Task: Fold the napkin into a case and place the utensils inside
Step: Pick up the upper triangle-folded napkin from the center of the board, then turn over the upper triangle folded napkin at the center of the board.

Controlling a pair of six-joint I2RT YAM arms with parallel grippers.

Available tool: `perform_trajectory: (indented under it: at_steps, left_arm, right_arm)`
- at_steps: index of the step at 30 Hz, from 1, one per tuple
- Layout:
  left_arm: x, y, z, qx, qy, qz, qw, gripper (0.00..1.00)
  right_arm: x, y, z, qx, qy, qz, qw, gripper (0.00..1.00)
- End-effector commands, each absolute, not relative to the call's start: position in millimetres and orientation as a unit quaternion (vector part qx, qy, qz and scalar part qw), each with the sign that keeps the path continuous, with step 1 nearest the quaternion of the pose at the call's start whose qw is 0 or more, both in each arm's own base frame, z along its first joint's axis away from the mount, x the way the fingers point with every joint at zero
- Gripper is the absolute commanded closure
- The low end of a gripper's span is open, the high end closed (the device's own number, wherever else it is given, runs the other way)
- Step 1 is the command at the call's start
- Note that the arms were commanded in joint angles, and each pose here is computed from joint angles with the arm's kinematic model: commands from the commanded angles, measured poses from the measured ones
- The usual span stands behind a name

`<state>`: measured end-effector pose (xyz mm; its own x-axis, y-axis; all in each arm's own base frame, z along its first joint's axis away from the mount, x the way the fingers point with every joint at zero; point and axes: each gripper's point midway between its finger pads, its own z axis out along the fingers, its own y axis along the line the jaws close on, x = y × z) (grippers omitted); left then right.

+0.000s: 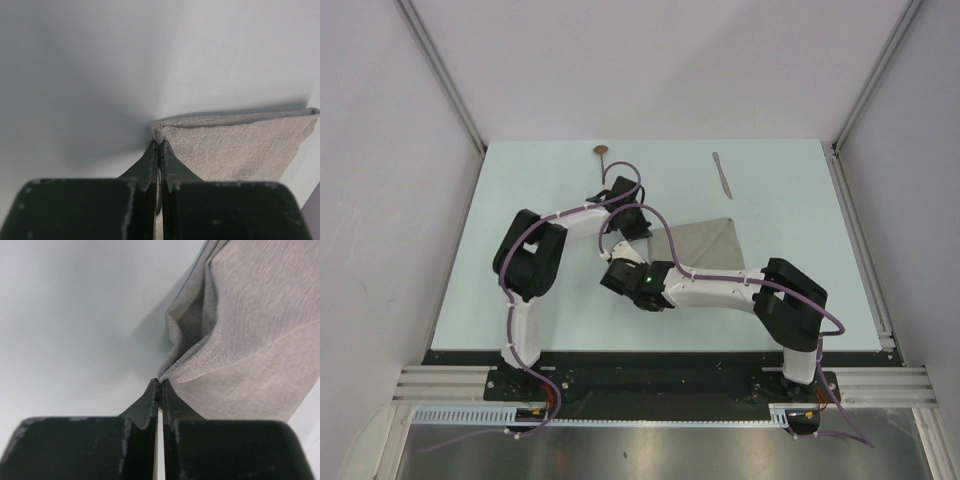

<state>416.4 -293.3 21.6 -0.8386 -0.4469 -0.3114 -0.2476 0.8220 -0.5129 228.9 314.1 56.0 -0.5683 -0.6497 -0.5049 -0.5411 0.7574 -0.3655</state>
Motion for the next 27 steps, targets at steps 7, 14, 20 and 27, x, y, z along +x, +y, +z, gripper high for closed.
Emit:
perform_trajectory:
  at_steps: [7, 14, 20, 27]
  left_arm:
    - [376, -192, 99, -0.236, 0.911, -0.257, 0.220, 1.00]
    - [358, -96, 175, -0.273, 0.880, -0.243, 0.303, 1.00]
    - [350, -70, 178, -0.251, 0.893, -0.226, 0.296, 1.00]
    - [356, -70, 176, -0.272, 0.879, -0.236, 0.312, 1.00]
  right_arm:
    - [202, 432, 150, -0.353, 0.856, 0.104, 0.363, 1.00]
    - [178, 518, 208, -0.379, 0.821, 0.223, 0.364, 1.00]
    - [176, 524, 217, -0.391, 0.809, 0.230, 0.374, 1.00]
    - [187, 504, 220, -0.356, 0.816, 0.251, 0.380, 1.00]
